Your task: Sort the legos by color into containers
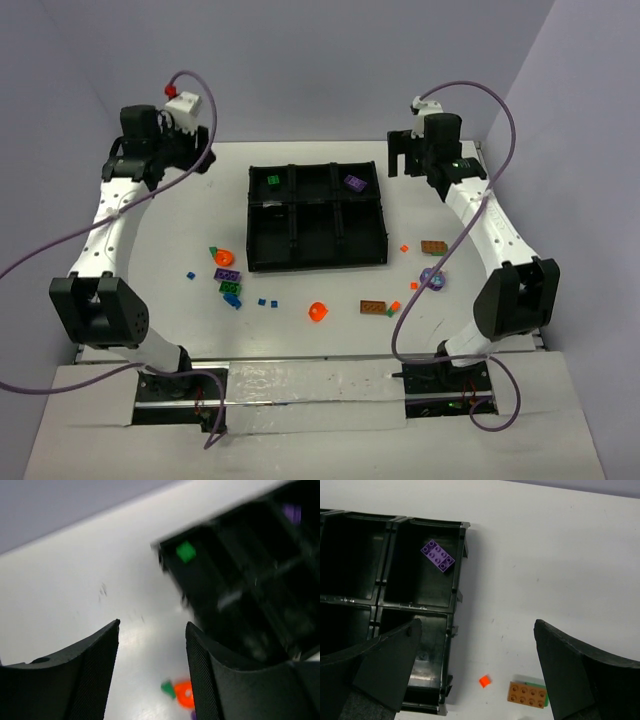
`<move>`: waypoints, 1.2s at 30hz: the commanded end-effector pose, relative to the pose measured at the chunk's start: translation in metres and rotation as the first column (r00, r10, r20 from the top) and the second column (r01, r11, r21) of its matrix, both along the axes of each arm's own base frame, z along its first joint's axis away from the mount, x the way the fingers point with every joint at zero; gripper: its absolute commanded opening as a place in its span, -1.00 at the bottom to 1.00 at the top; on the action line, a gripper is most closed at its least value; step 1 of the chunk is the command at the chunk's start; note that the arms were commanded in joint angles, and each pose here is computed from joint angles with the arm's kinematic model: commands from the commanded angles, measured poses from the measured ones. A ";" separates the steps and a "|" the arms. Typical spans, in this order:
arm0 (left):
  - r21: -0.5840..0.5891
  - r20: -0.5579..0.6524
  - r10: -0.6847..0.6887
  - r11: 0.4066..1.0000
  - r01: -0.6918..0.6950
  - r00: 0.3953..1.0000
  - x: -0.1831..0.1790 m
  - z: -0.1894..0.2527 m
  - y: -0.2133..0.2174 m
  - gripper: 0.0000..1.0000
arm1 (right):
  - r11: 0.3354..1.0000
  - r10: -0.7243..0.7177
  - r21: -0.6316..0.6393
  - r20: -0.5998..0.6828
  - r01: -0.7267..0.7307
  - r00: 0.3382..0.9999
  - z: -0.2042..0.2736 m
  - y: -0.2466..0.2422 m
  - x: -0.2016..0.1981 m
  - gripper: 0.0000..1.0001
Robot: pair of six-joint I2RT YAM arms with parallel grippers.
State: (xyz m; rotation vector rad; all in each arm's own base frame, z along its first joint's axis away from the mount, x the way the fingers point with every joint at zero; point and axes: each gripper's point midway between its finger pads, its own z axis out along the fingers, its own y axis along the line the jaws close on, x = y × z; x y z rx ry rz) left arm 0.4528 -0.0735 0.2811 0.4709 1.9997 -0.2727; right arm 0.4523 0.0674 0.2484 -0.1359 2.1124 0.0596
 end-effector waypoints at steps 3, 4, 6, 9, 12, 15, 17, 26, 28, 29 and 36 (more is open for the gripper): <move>0.002 -0.357 -0.606 0.760 0.650 0.710 -0.111 -0.114 -0.013 0.33 | 1.000 0.019 -0.019 0.067 -0.018 0.998 0.024 -0.007 -0.015 1.00; -0.006 -0.393 -0.624 0.737 0.676 0.676 -0.119 -0.125 -0.002 0.39 | 1.000 0.019 -0.021 0.063 -0.018 0.998 0.023 -0.008 -0.017 1.00; 0.023 -0.412 -0.638 0.706 0.708 0.650 -0.115 -0.144 0.012 0.46 | 0.999 0.022 -0.028 0.058 -0.020 0.998 0.023 -0.009 -0.020 1.00; 0.092 -0.416 -0.639 0.678 0.729 0.647 -0.104 -0.166 0.034 0.45 | 0.999 0.025 -0.038 0.049 -0.023 0.998 0.023 -0.011 -0.024 1.00; 0.167 -0.416 -0.665 0.614 0.772 0.620 -0.097 -0.184 0.054 0.42 | 0.998 0.022 -0.051 0.044 -0.020 0.999 0.023 -0.014 -0.029 1.00; 0.200 -0.406 -0.705 0.552 0.809 0.581 -0.092 -0.198 0.063 0.41 | 0.997 0.014 -0.076 0.037 -0.012 0.999 0.022 -0.020 -0.035 1.00; 0.203 -0.407 -0.718 0.532 0.822 0.565 -0.092 -0.206 0.064 0.41 | 0.996 0.010 -0.088 0.031 -0.007 0.999 0.020 -0.023 -0.038 1.00; 0.275 -0.329 -0.760 0.491 0.827 0.560 -0.094 -0.238 0.057 0.48 | 0.987 -0.026 -0.159 -0.012 0.023 1.000 0.002 -0.042 -0.047 1.00; 0.276 -0.309 -0.766 0.495 0.824 0.563 -0.091 -0.240 0.054 0.50 | 0.984 -0.032 -0.175 -0.021 0.028 0.999 -0.003 -0.046 -0.047 1.00; 0.271 -0.304 -0.769 0.497 0.825 0.563 -0.093 -0.242 0.053 0.52 | 0.983 -0.037 -0.182 -0.022 0.033 0.999 -0.003 -0.048 -0.047 1.00; 0.273 -0.274 -0.782 0.495 0.825 0.560 -0.090 -0.245 0.045 0.53 | 0.982 -0.041 -0.185 -0.029 0.035 0.999 -0.006 -0.050 -0.045 1.00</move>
